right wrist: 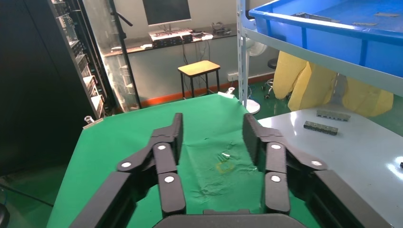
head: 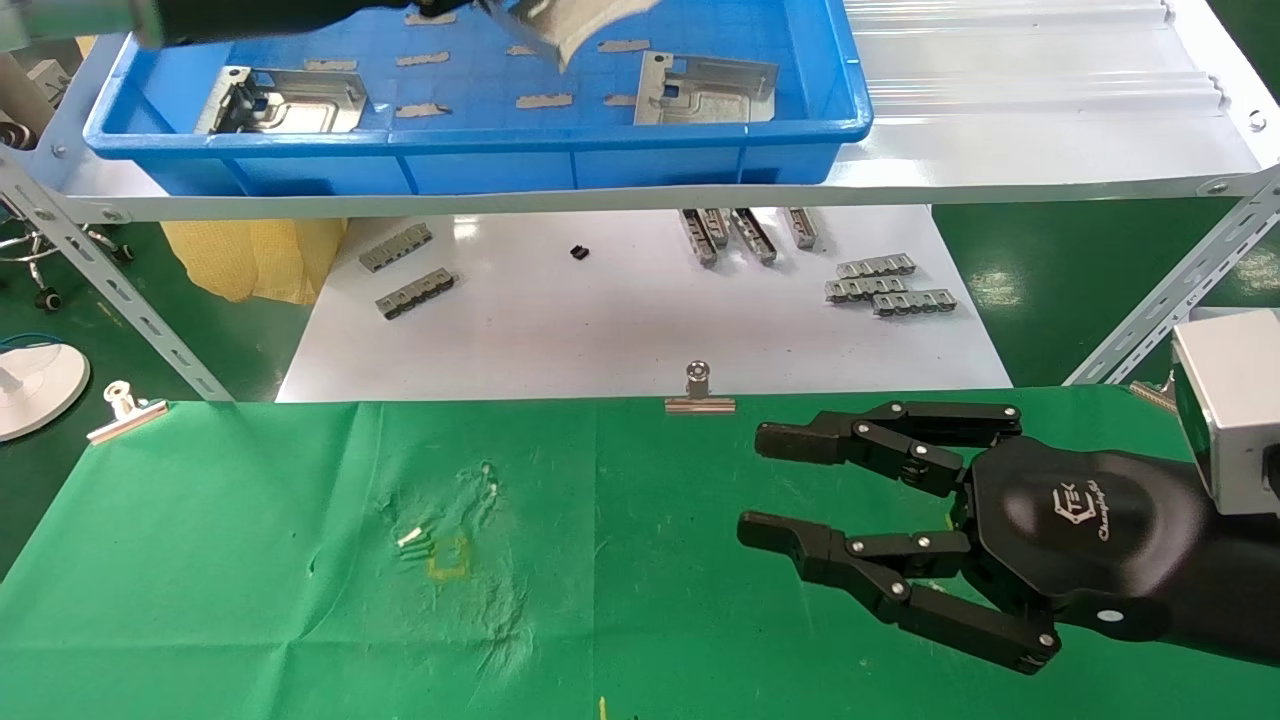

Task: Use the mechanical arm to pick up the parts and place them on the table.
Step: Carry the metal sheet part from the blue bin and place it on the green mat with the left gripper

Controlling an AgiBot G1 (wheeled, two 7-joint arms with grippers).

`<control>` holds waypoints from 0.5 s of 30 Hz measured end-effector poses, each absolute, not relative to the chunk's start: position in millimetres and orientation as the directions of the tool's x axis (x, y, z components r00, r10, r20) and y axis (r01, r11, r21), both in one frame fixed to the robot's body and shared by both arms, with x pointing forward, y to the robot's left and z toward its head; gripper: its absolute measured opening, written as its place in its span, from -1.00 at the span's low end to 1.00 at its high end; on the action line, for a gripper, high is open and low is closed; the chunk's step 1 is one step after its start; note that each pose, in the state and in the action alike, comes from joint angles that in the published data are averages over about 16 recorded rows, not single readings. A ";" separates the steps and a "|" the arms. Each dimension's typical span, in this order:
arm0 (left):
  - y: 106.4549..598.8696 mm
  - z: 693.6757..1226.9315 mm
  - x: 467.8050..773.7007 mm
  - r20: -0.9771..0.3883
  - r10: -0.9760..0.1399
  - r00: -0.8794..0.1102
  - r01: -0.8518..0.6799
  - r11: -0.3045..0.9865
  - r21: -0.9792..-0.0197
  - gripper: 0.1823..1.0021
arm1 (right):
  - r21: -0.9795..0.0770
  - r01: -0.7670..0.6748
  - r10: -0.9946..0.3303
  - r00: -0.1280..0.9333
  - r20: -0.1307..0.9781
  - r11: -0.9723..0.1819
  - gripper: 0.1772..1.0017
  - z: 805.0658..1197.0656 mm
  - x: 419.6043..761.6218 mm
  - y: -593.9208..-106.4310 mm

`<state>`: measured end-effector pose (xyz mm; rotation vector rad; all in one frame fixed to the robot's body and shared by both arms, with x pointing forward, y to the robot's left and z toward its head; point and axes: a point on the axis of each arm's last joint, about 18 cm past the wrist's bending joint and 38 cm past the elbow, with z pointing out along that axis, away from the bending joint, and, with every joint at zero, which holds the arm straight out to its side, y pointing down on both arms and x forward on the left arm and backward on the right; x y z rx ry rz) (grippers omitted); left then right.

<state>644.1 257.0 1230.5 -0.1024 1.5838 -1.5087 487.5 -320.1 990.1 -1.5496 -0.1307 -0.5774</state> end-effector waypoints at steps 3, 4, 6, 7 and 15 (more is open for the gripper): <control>261.8 1219.8 627.5 -0.579 -0.535 -0.615 0.537 0.255 -0.804 -0.77 | -0.901 0.427 -0.267 0.861 0.432 -0.081 -0.26 990.1 487.5 -320.1; 263.8 1216.3 622.4 -0.592 -0.510 -0.624 0.546 0.257 -0.797 -0.77 | -0.901 0.427 -0.267 0.861 0.432 -0.081 -0.20 990.1 487.5 -320.1; 268.5 1209.3 612.3 -0.617 -0.463 -0.637 0.566 0.263 -0.781 -0.77 | -0.901 0.427 -0.267 0.861 0.432 -0.081 -0.10 990.1 487.5 -320.1; 271.1 1205.8 607.5 -0.629 -0.440 -0.641 0.576 0.266 -0.773 -0.77 | -0.901 0.427 -0.267 0.861 0.432 -0.081 -0.04 990.1 487.5 -320.1; 296.4 1177.2 573.6 -0.716 -0.303 -0.629 0.642 0.316 -0.699 -0.77 | -0.901 0.427 -0.267 0.861 0.432 -0.081 0.44 990.1 487.5 -320.1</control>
